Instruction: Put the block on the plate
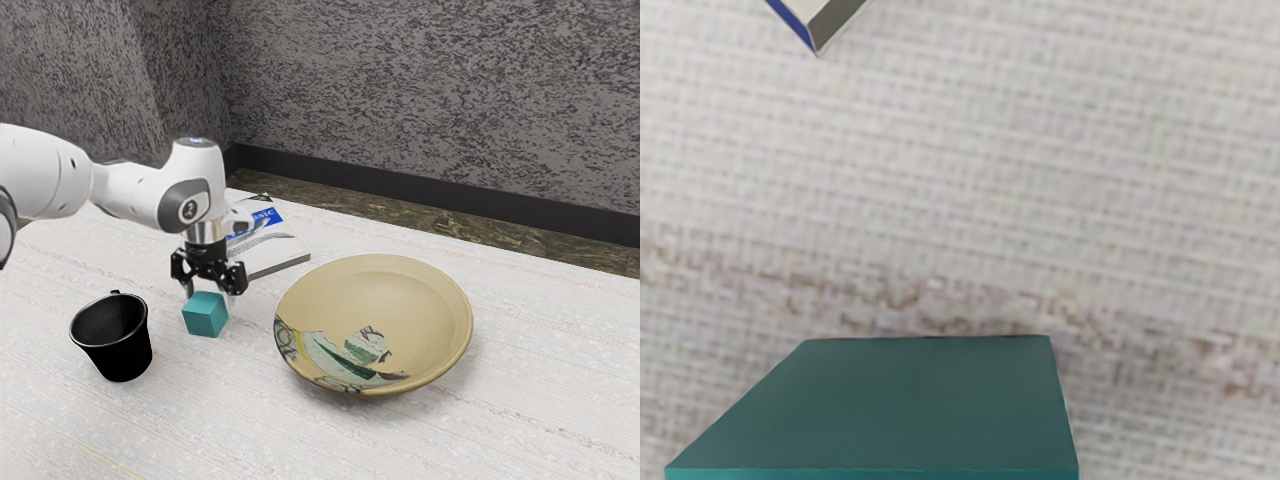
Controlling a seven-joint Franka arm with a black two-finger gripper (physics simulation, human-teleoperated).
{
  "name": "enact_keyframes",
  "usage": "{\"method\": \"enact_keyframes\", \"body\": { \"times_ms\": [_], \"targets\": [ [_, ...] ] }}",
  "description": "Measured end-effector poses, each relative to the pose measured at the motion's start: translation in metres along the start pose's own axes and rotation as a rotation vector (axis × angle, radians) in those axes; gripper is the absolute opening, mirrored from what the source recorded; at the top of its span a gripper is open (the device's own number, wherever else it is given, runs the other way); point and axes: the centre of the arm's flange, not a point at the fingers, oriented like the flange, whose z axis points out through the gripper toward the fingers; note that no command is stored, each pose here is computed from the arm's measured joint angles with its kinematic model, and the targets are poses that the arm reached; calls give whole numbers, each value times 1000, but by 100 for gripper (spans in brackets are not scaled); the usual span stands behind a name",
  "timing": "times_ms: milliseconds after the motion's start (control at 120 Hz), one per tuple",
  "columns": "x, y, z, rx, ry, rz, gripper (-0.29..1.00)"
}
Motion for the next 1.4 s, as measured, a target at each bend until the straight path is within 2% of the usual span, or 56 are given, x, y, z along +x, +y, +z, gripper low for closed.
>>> {"method": "enact_keyframes", "body": {
  "times_ms": [575,783,875,1025,1400],
  "targets": [
    [-11,1,32,-22,6,-9,70],
    [-8,-1,30,-31,34,-15,48],
    [-8,1,28,-31,42,-14,45],
    [-9,5,9,-27,68,-11,41],
    [-28,14,-74,3,128,-7,40]
  ]
}}
